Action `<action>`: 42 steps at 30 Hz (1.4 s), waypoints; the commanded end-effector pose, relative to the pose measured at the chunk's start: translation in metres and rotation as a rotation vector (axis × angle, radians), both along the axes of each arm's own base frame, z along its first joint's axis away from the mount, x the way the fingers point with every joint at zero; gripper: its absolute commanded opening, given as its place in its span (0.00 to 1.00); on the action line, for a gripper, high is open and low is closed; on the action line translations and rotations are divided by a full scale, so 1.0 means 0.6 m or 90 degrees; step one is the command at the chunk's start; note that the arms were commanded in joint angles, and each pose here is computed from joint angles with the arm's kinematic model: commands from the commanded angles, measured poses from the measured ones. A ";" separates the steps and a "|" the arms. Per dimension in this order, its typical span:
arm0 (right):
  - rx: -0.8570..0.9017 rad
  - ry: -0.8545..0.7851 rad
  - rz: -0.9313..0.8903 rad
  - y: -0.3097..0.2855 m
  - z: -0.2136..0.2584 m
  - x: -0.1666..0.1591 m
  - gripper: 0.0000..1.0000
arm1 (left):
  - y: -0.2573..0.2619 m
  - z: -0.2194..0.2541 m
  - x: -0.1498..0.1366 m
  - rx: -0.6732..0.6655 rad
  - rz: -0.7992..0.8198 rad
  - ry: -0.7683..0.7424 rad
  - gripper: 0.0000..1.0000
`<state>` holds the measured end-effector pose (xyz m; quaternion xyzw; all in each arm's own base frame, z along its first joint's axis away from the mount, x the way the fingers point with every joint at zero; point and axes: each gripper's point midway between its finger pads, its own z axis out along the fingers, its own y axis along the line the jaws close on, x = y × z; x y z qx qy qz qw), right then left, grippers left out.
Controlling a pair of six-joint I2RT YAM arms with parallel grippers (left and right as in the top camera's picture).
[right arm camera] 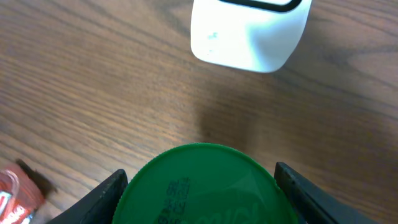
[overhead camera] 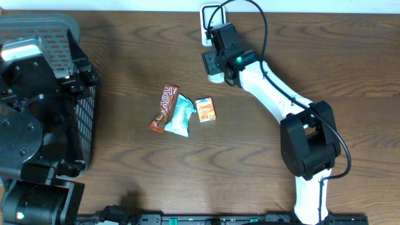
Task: Scan the item barcode
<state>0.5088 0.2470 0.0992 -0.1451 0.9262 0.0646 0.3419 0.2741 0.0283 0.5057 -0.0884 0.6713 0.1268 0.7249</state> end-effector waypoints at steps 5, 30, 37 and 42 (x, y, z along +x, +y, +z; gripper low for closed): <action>0.005 -0.004 -0.038 0.003 -0.037 -0.012 0.55 | 0.005 -0.002 -0.002 0.005 0.011 0.001 0.98; -0.018 0.017 -0.055 0.014 -0.042 -0.086 0.76 | 0.005 -0.002 -0.002 0.005 0.011 0.002 0.98; -0.027 -0.009 -0.065 -0.003 0.036 -0.110 0.99 | 0.005 -0.002 -0.002 0.005 0.011 0.002 0.98; 0.005 -0.022 -0.082 -0.018 0.107 -0.134 0.99 | 0.005 -0.002 -0.002 0.005 0.011 0.002 0.98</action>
